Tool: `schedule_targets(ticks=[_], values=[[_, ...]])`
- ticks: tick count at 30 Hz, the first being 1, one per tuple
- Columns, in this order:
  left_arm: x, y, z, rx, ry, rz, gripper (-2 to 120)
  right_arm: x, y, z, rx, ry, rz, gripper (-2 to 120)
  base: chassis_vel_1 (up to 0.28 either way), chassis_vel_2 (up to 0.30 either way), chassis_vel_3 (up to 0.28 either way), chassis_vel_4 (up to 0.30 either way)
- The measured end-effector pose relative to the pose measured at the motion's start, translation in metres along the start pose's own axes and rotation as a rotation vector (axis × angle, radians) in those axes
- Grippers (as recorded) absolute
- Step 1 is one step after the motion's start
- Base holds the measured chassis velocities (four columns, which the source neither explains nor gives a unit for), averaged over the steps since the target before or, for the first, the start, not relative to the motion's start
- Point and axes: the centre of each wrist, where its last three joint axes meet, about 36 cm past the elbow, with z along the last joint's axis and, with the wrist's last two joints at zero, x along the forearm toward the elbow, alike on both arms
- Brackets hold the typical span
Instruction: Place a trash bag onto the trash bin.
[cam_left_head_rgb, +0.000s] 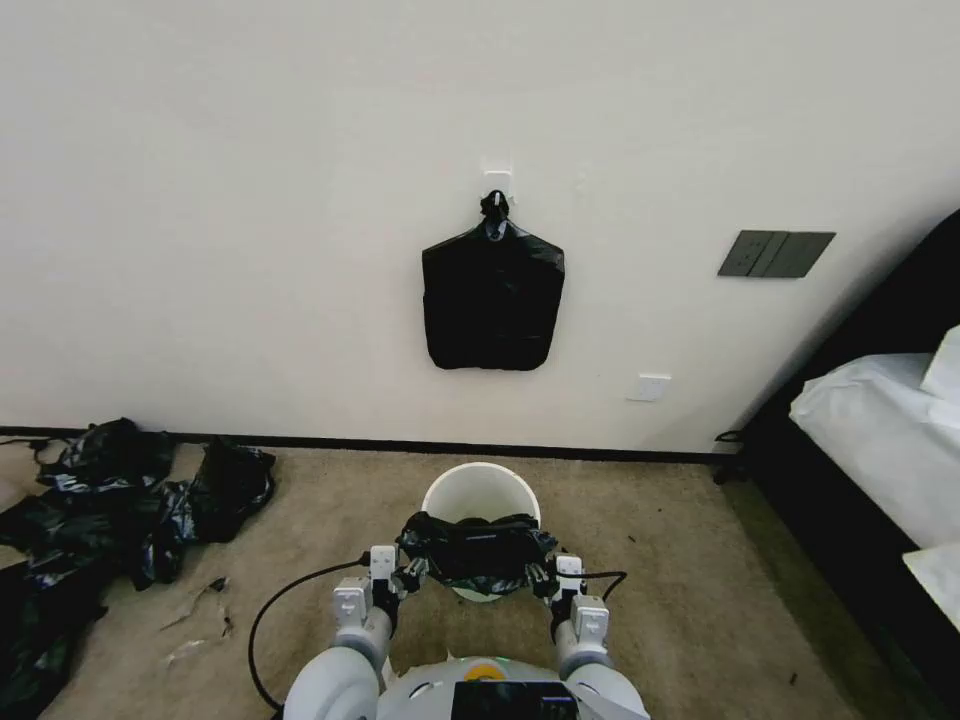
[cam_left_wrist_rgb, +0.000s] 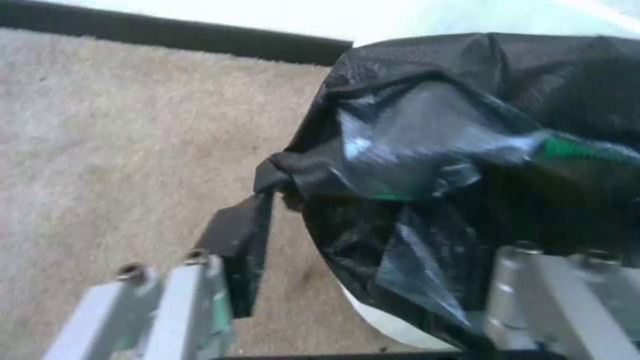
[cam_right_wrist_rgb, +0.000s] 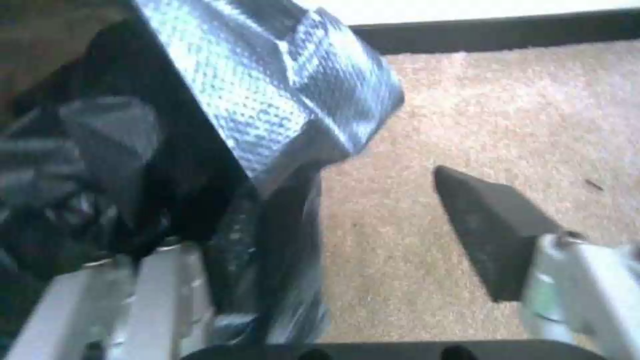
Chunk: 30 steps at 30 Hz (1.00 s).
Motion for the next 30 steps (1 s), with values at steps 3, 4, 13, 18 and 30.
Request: schedule_targets(ticks=[3, 4, 13, 18, 30], values=[[0.001, 0.003, 0.001, -0.014, -0.023, 0.019, 71, 0.004, -0.007, 0.004, 0.043, -0.012, -0.03, 80, 0.0, 0.0, 0.0, 0.0], [0.002, 0.004, 0.002, -0.026, -0.038, 0.027, 77, 0.006, -0.013, 0.007, 0.076, -0.023, -0.047, 86, 0.0, 0.0, 0.0, 0.0], [0.006, 0.021, 0.005, -0.13, -0.104, -0.005, 99, 0.019, -0.04, 0.021, 0.219, -0.092, -0.107, 100, 0.0, 0.0, 0.0, 0.0], [0.013, 0.031, 0.002, -0.148, -0.118, -0.008, 100, 0.022, -0.048, 0.022, 0.237, -0.138, -0.13, 100, 0.0, 0.0, 0.0, 0.0], [0.035, 0.038, -0.001, -0.239, -0.175, 0.032, 100, 0.043, -0.078, 0.023, 0.398, -0.276, -0.363, 100, 0.0, 0.0, 0.0, 0.0]])
